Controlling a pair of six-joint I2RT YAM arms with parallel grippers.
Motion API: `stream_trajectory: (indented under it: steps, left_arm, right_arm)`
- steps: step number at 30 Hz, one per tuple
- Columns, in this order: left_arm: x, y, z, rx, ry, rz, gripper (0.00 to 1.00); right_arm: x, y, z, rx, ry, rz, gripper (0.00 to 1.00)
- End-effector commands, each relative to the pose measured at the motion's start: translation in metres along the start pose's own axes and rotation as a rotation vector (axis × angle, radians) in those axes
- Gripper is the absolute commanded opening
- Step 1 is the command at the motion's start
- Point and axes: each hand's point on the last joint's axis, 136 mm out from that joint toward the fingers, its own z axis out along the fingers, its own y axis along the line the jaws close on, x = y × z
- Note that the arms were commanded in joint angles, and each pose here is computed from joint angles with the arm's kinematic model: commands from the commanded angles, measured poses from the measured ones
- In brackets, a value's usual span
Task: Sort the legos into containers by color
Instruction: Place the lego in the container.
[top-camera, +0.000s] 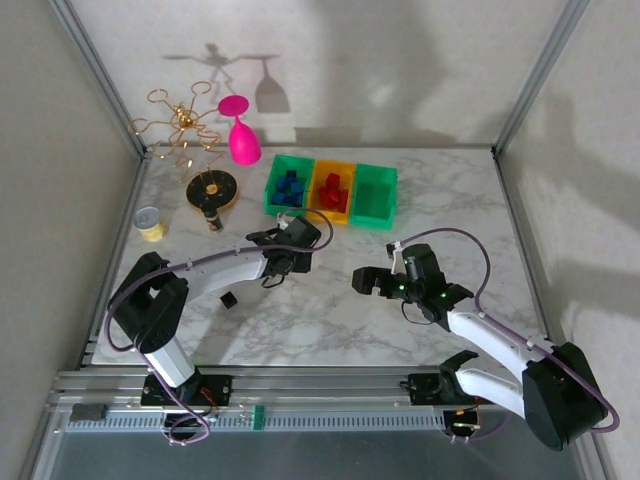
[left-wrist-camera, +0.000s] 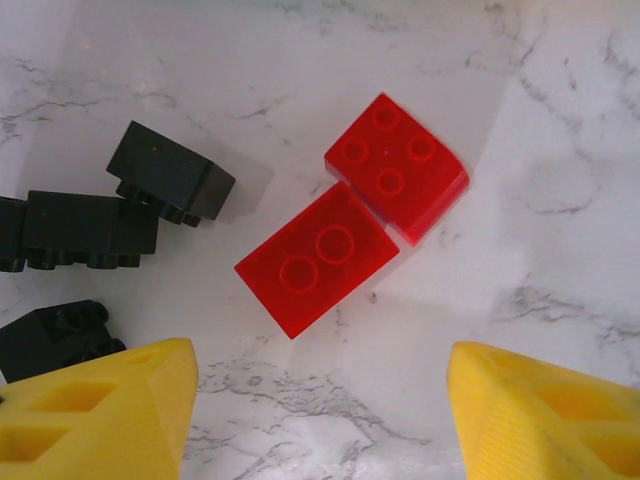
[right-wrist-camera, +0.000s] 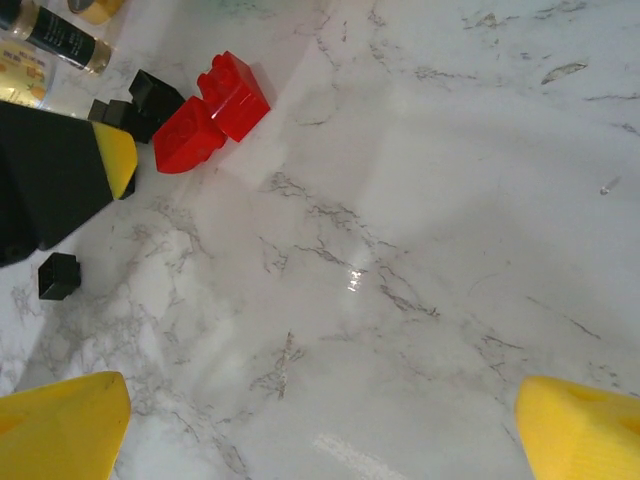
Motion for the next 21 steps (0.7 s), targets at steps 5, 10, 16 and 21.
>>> stream_trajectory:
  steps: [5, 10, 16, 21]
  left_arm:
    - [0.001, 0.007, 0.021, -0.02, 0.005, 0.062, 0.69]
    - [0.0, 0.002, 0.033, -0.012, 0.017, 0.103, 0.7]
    - [0.002, 0.009, 0.05, -0.036, 0.044, 0.119, 0.7]
    - [-0.001, 0.009, 0.057, -0.024, 0.048, 0.124, 0.7]
  right_arm:
    - [-0.009, 0.003, -0.005, 0.012, -0.048, -0.01, 0.99]
    - [-0.01, 0.002, -0.005, 0.019, -0.049, -0.012, 0.99]
    - [-0.01, 0.0, -0.005, 0.03, -0.05, -0.016, 0.99]
    - [-0.012, 0.001, -0.004, 0.029, -0.051, -0.017, 0.99]
